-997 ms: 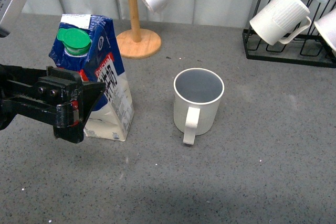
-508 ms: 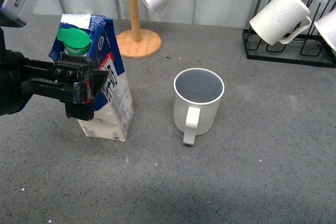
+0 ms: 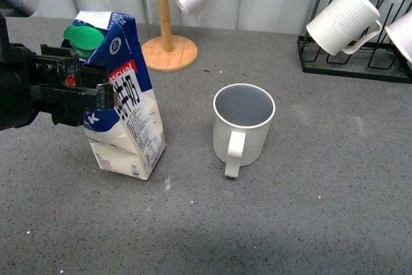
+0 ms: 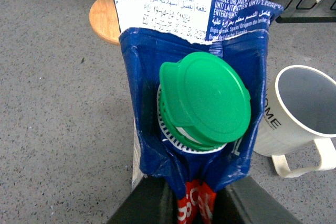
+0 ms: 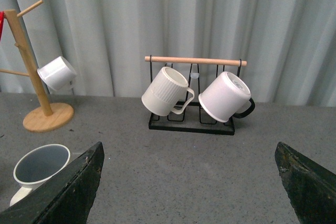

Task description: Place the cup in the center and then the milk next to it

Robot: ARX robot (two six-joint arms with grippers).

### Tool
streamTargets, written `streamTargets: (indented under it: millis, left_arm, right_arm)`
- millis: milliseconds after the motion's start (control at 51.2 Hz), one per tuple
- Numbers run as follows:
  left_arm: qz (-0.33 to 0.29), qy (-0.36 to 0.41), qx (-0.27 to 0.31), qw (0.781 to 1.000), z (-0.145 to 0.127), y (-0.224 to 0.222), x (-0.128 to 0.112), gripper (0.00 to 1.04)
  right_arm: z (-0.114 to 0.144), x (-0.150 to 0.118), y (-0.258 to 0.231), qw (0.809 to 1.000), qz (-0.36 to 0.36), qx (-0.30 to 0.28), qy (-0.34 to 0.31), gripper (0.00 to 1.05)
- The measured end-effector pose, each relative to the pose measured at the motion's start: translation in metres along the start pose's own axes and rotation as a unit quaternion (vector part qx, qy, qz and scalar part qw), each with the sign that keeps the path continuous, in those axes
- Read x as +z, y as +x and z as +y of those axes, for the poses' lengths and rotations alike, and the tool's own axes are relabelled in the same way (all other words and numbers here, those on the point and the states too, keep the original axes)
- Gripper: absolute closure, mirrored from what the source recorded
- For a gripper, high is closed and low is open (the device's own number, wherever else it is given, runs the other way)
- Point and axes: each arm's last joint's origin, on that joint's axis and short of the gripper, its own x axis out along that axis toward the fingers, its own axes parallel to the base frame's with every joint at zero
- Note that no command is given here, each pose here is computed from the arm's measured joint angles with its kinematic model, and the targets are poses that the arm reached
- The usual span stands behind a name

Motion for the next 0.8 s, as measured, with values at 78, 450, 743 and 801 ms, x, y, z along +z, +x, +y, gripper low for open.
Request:
streamTargets:
  millis: [78,450,743,801]
  left_arm:
    - [-0.004,0.003,0.001,1.000,-0.003,0.001,0.003,0.97]
    - [-0.025,0.020,-0.001,0.999,-0.032,0.021,0.009,1.00]
    - [-0.040,0.024,-0.006,0.999,-0.048,0.028,0.011,1.00]
    - [-0.042,0.026,-0.002,0.999,-0.050,0.030,0.011,1.00]
  right_arm:
    - [0.000,0.000,0.000,1.000,0.000,0.000,0.000,0.09]
    - [0.000,0.000,0.000,1.000,0.000,0.000,0.000,0.09]
    - [0.000,0.000,0.000,1.000,0.000,0.000,0.000,0.09]
    - [0.000,0.000,0.000,1.000,0.000,0.000,0.000,0.09]
